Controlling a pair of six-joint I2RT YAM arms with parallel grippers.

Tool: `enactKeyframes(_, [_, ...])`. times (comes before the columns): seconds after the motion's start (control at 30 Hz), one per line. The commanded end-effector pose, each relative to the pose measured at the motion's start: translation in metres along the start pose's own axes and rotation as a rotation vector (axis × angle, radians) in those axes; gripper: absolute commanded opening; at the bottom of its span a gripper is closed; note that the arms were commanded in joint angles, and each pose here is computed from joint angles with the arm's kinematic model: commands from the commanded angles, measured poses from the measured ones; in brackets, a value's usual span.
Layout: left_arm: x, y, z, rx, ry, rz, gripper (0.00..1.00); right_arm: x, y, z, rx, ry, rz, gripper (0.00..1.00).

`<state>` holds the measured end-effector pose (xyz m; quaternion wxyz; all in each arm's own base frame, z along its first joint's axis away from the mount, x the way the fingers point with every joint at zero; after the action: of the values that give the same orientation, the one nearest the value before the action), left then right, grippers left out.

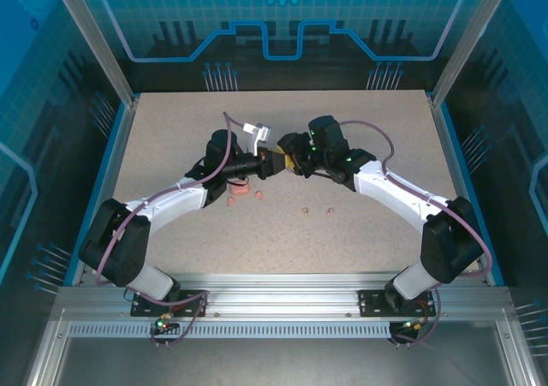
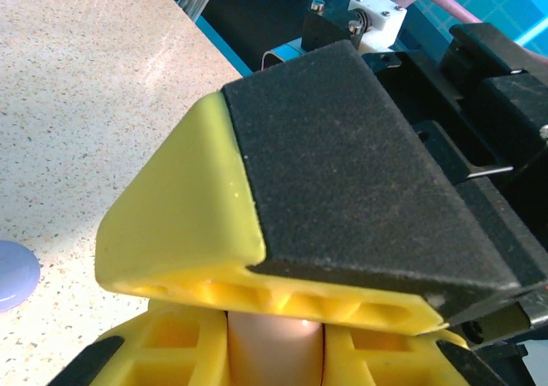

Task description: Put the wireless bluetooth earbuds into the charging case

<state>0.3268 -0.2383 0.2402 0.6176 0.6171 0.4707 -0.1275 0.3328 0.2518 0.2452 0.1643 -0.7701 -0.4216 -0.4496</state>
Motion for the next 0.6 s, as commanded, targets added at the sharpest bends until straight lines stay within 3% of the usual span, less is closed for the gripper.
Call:
enactKeyframes(0.0, [-0.0066,0.0103,-0.0039,-0.051,0.008,0.069,0.26,0.0038,0.0045,-0.0032,-0.027,-0.012,-0.007,0.31])
enactKeyframes(0.17, [-0.0070,0.0109,-0.0054,-0.057,0.011,0.072,0.35,0.0013,0.0050,-0.0036,-0.027,-0.020,-0.005,0.31])
enactKeyframes(0.57, [-0.0049,0.0111,-0.0023,-0.047,-0.012,0.055,0.38,0.0010,0.0063,-0.0037,-0.020,-0.007,-0.001,0.30])
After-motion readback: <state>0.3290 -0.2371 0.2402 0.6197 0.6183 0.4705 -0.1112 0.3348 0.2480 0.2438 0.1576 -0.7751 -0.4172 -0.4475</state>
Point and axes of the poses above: each hand's point on the last joint's axis, 136 mm out from that joint toward the fingers, its own z axis out along the fingers, its own x axis along the line the jaws close on, y = z × x, the point moved 6 cm from there along -z, back along the fingers, and after that the axes turned 10 degrees about -z, right-handed, at the moved point
